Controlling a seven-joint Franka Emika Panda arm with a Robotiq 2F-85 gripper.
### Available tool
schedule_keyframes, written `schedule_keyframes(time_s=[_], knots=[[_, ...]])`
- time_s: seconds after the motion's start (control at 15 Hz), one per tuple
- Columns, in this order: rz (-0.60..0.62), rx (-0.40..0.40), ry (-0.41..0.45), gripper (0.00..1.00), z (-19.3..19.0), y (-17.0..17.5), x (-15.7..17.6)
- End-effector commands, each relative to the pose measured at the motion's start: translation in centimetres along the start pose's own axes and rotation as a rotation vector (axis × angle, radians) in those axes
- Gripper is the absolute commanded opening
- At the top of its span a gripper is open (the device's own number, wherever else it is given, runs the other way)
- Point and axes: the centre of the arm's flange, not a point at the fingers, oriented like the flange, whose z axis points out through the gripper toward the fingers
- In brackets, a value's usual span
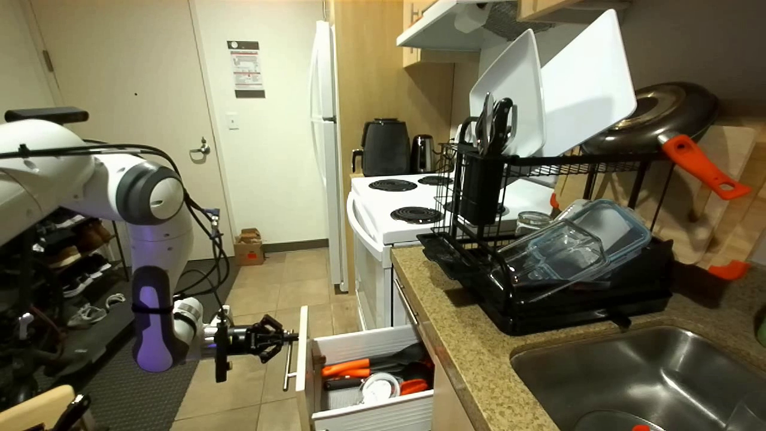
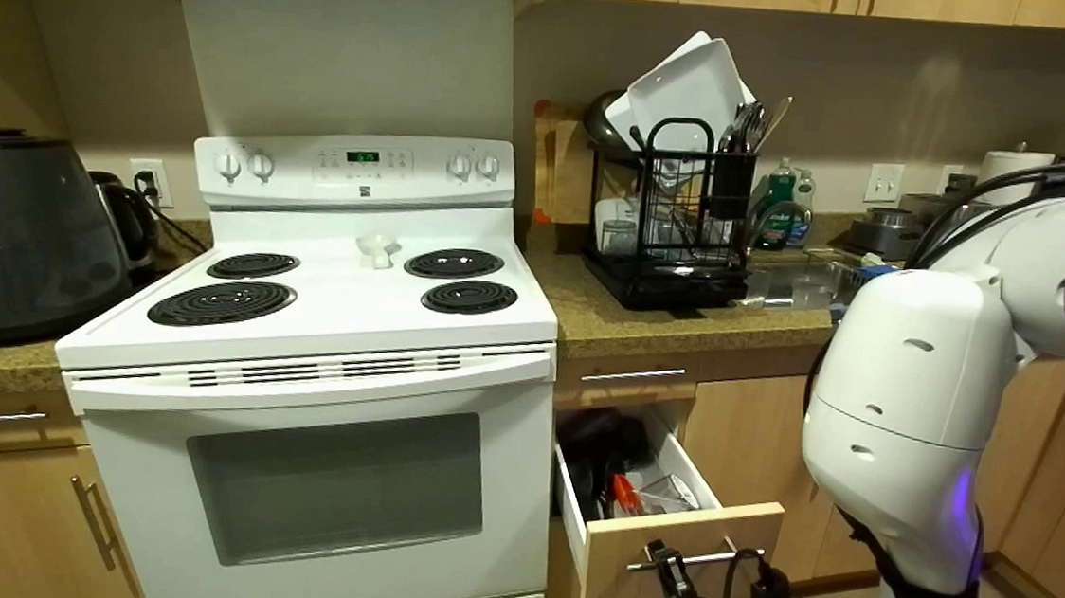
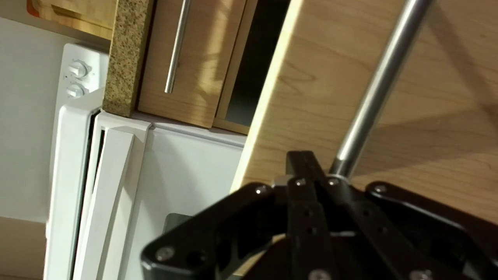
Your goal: Close the open drawer
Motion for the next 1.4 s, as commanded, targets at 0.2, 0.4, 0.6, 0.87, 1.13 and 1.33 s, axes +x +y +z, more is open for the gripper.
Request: schedule_keyframes(time_s=[0.2, 0.4, 0.6, 0.87, 1.13, 1.33], knots=[[0.022, 0.072, -0.042, 0.0, 5.0, -0.2, -1.8], [0.041, 0.08, -0.09, 0.0, 6.8, -0.1, -2.4], [0.054, 0.089, -0.138, 0.0, 8.7, 0.1, -3.0], [0.066, 0.091, -0.17, 0.0, 11.1, 0.4, -3.5], [0.075, 0.093, -0.182, 0.0, 13.5, 0.9, -3.9], [0.081, 0.091, -0.185, 0.0, 14.7, 1.1, -4.2]])
